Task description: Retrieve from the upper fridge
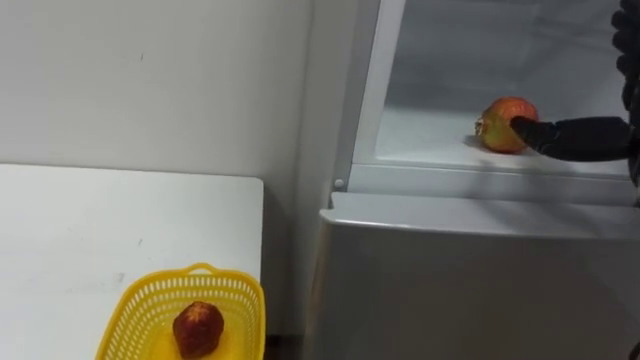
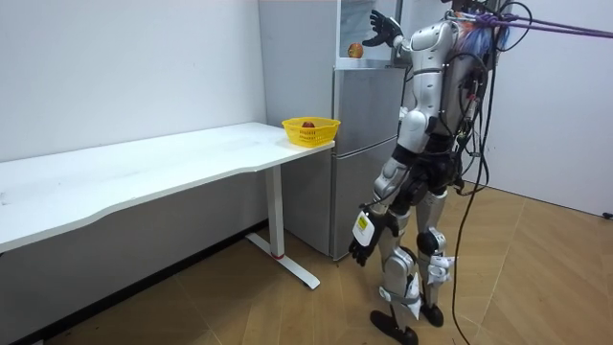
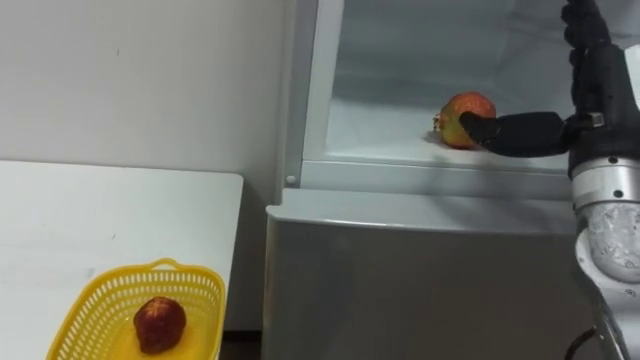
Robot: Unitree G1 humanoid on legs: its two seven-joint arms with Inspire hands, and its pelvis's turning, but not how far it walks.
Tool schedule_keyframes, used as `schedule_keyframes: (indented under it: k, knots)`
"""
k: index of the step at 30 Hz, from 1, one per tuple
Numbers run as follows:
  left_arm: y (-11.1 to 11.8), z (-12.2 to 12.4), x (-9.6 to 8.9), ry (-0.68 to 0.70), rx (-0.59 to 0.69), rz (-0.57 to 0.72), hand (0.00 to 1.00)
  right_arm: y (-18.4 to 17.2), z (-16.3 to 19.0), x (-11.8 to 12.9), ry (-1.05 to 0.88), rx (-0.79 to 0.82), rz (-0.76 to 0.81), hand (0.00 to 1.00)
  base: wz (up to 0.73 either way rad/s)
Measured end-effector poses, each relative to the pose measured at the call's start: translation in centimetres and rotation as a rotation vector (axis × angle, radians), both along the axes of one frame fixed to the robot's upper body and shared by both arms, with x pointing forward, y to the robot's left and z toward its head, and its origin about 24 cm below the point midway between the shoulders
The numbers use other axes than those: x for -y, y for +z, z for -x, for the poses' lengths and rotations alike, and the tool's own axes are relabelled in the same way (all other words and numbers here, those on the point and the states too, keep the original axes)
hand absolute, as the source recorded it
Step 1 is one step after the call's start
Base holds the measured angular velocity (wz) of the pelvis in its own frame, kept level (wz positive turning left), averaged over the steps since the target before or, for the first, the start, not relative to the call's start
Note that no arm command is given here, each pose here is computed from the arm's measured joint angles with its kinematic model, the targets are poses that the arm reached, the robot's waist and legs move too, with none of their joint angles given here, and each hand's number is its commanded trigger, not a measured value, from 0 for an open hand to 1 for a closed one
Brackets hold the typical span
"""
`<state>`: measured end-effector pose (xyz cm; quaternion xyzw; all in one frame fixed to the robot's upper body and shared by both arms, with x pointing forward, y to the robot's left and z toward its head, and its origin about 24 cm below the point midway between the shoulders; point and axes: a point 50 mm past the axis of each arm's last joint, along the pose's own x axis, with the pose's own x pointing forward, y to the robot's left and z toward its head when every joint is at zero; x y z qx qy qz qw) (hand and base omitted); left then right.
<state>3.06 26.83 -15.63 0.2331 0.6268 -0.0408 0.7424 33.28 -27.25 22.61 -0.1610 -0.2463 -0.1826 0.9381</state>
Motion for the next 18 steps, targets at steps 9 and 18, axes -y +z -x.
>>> schedule_keyframes:
  k: [9, 18]
  knots:
    - [0.0, 0.9, -0.2, 0.001, -0.016, -0.022, 0.0, -0.7, -0.7, 1.2, 0.021, -0.065, -0.057, 0.0, 0.0]
    - [0.2, 1.4, -0.8, 0.019, -0.031, -0.02, 0.0, -1.1, -1.3, 2.2, 0.009, -0.143, -0.018, 0.0, 0.05]
